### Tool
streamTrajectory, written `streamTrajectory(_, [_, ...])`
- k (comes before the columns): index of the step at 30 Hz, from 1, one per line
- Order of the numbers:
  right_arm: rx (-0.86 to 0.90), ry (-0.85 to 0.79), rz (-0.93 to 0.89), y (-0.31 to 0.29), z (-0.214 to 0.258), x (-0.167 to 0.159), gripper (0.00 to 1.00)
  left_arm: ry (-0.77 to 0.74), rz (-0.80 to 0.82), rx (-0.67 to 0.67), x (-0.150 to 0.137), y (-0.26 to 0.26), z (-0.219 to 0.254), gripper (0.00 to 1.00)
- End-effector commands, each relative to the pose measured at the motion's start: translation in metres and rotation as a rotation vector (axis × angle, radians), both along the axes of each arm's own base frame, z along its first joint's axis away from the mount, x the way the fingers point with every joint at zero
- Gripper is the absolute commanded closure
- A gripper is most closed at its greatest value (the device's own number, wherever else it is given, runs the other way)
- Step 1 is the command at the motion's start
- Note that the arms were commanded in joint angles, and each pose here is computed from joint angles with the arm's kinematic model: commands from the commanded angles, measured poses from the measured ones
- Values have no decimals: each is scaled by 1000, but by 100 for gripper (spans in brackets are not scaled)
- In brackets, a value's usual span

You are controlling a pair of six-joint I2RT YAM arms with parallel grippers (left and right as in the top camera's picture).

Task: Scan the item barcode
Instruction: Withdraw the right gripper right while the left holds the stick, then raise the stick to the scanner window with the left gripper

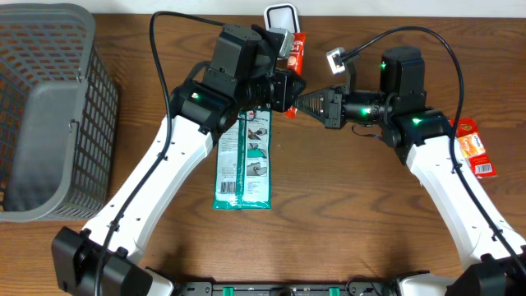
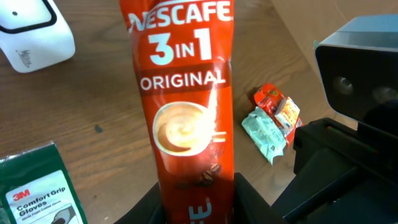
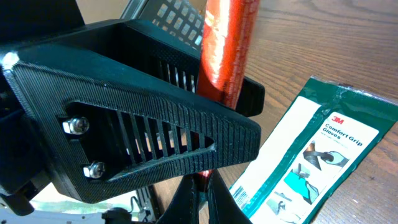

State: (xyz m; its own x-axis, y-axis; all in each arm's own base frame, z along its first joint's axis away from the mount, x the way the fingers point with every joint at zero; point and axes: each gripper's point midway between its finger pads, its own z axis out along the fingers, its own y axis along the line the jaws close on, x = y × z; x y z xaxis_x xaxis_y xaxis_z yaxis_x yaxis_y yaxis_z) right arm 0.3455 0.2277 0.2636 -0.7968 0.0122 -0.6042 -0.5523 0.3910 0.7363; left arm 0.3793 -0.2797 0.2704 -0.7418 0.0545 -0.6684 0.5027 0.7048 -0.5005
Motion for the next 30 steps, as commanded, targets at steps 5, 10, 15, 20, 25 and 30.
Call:
streamTrajectory(5, [10, -10, 11, 2, 6, -4, 99, -21, 2, 6, 5, -2, -5, 92])
streamTrajectory(10, [9, -3, -4, -3, 5, -1, 85, -18, 3, 7, 3, 0, -4, 93])
streamTrajectory(15, [7, 11, -59, -24, 4, 9, 67, 9, 89, 96, 6, 20, -6, 93])
streamTrajectory(20, [-135, 100, -178, -53, -31, 12, 62, 30, 113, 160, -2, 42, 25, 93])
streamTrajectory(25, [-369, 262, -314, -88, -80, -1, 59, 1, 208, 291, -6, 74, 67, 93])
streamTrajectory(30, [-631, 409, -395, -123, -119, -31, 59, 8, 229, 442, -2, 93, 90, 93])
